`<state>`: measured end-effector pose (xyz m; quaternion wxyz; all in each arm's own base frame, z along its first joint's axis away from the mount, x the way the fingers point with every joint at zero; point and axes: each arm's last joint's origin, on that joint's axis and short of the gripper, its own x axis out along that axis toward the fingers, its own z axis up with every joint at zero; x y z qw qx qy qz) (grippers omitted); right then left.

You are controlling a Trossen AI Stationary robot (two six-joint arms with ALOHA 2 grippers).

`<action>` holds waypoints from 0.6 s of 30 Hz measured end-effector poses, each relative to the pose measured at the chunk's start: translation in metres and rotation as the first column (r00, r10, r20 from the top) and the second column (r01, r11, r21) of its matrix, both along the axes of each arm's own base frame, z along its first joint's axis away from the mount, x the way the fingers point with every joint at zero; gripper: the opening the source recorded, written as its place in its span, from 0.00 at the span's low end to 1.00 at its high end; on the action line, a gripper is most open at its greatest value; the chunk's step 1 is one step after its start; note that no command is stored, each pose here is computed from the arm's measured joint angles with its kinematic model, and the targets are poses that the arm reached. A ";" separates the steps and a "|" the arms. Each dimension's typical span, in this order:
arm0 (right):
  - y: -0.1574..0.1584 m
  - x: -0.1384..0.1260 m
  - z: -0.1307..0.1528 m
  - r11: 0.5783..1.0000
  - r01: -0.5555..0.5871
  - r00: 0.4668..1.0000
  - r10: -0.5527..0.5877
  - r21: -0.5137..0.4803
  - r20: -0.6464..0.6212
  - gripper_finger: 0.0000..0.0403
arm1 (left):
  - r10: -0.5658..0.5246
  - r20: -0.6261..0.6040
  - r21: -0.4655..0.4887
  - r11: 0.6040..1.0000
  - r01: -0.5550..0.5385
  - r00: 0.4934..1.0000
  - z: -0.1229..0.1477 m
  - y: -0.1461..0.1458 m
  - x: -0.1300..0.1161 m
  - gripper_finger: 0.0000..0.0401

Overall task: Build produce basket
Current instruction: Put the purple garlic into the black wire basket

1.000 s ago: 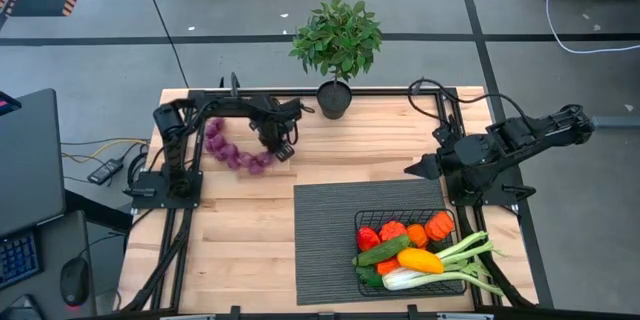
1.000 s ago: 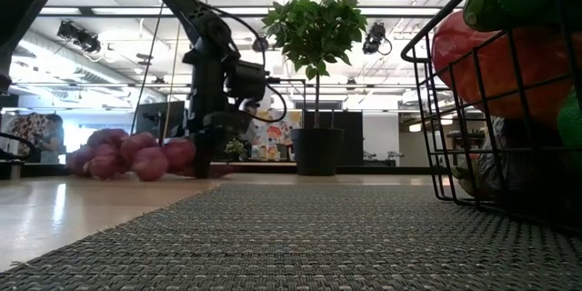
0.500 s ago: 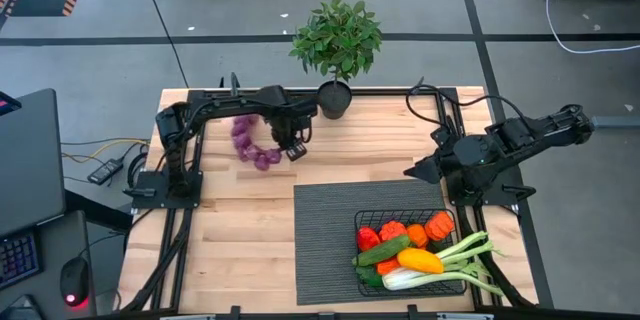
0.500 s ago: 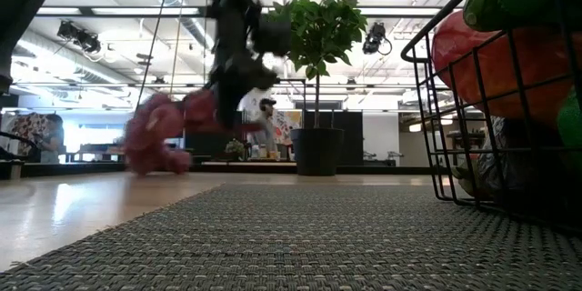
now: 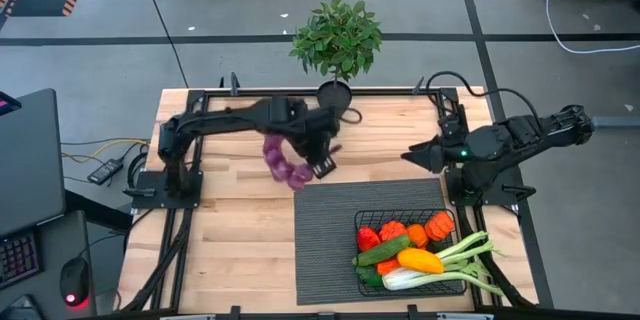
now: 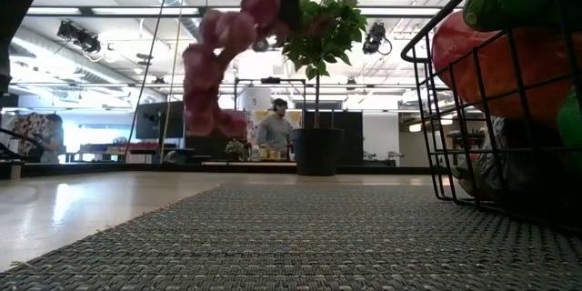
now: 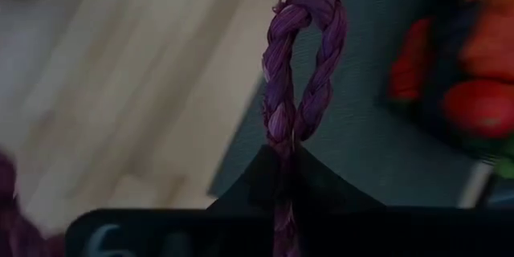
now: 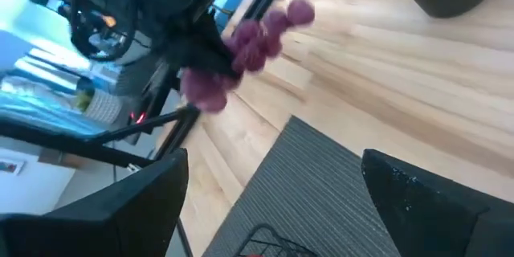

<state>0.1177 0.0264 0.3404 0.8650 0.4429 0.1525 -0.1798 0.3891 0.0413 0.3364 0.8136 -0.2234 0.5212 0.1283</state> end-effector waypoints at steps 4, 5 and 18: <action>0.001 0.001 0.001 0.999 -0.033 0.999 0.033 -0.020 0.005 0.93 | -0.007 0.086 -0.038 0.999 0.010 0.996 0.015 -0.036 0.006 0.05; 0.001 0.001 0.001 0.999 -0.043 0.999 0.043 -0.018 0.003 0.93 | -0.012 0.116 -0.048 0.999 0.018 0.993 0.017 -0.045 0.008 0.05; 0.001 -0.003 0.018 0.994 -0.109 0.980 0.110 -0.016 0.168 0.93 | 0.014 0.484 -0.187 0.978 0.088 0.875 0.050 -0.116 0.029 0.05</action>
